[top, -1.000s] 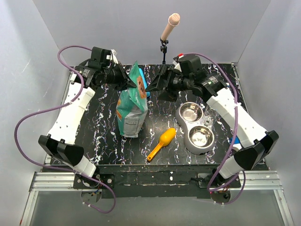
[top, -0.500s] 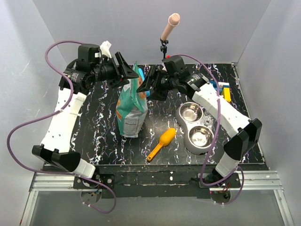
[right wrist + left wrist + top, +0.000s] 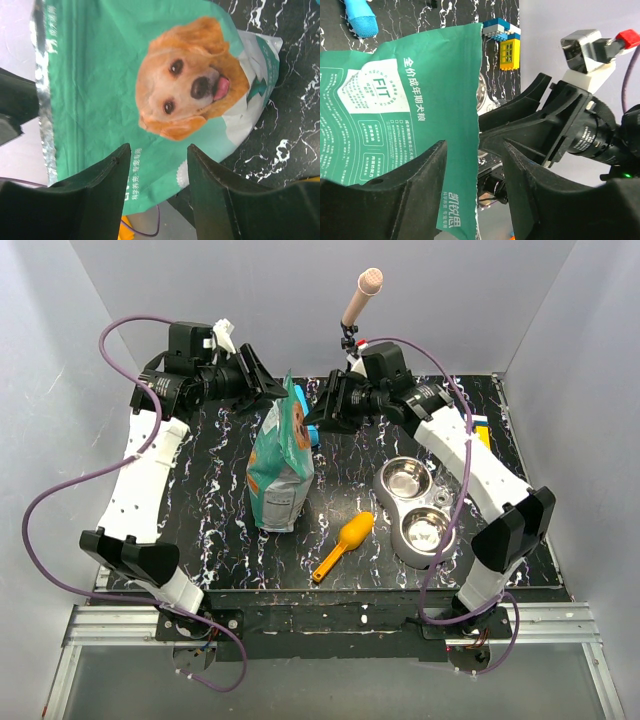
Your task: Serve the pet food
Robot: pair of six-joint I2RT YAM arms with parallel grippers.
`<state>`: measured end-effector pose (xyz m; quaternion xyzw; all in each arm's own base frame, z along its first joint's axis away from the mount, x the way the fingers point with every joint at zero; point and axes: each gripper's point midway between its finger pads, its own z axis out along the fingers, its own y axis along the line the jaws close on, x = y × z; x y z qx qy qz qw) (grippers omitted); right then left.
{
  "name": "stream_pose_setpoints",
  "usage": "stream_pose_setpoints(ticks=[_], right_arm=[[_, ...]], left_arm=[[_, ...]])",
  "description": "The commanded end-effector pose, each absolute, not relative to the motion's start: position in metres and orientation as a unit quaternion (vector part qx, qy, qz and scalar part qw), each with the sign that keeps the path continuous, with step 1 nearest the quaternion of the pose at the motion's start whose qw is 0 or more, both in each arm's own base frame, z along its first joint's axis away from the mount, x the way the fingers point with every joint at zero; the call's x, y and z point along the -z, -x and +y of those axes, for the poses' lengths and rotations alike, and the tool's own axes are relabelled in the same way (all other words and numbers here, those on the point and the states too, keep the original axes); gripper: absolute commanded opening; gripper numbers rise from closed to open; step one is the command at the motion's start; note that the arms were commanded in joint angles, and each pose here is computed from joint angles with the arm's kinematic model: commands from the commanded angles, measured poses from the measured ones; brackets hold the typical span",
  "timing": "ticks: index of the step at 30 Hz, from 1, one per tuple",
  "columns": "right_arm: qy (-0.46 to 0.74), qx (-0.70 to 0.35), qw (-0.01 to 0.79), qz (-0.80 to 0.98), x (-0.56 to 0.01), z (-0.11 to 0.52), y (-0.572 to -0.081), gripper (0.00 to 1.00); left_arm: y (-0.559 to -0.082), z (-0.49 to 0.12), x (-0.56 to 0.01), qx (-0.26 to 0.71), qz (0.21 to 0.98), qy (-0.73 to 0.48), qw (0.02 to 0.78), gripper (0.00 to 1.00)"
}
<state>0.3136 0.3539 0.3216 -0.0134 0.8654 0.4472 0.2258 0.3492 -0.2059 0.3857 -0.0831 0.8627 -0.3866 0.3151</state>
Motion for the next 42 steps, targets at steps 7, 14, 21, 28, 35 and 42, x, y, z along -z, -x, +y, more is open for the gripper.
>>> stream_pose_setpoints(ticks=[7, 14, 21, 28, 35, 42], right_arm=[[0.049, -0.453, 0.246, 0.855, -0.359, 0.361, -0.320, 0.61], [0.032, -0.457, 0.245, 0.854, -0.365, 0.364, -0.325, 0.60], [0.008, -0.449, 0.252, 0.857, -0.370, 0.363, -0.332, 0.60], [0.010, -0.457, 0.253, 0.853, -0.373, 0.366, -0.332, 0.60], [0.013, -0.455, 0.258, 0.852, -0.377, 0.367, -0.330, 0.60], [0.017, -0.448, 0.254, 0.857, -0.372, 0.370, -0.324, 0.60]], left_arm=[[-0.361, -0.190, -0.392, 0.405, 0.845, 0.104, 0.334, 0.33], [-0.373, -0.191, -0.385, 0.423, 0.841, 0.100, 0.322, 0.23], [-0.373, -0.198, -0.393, 0.444, 0.833, 0.085, 0.318, 0.50], [-0.371, -0.193, -0.405, 0.436, 0.827, 0.082, 0.345, 0.61], [-0.368, -0.194, -0.387, 0.432, 0.839, 0.086, 0.320, 0.40], [-0.362, -0.195, -0.381, 0.433, 0.842, 0.083, 0.312, 0.37]])
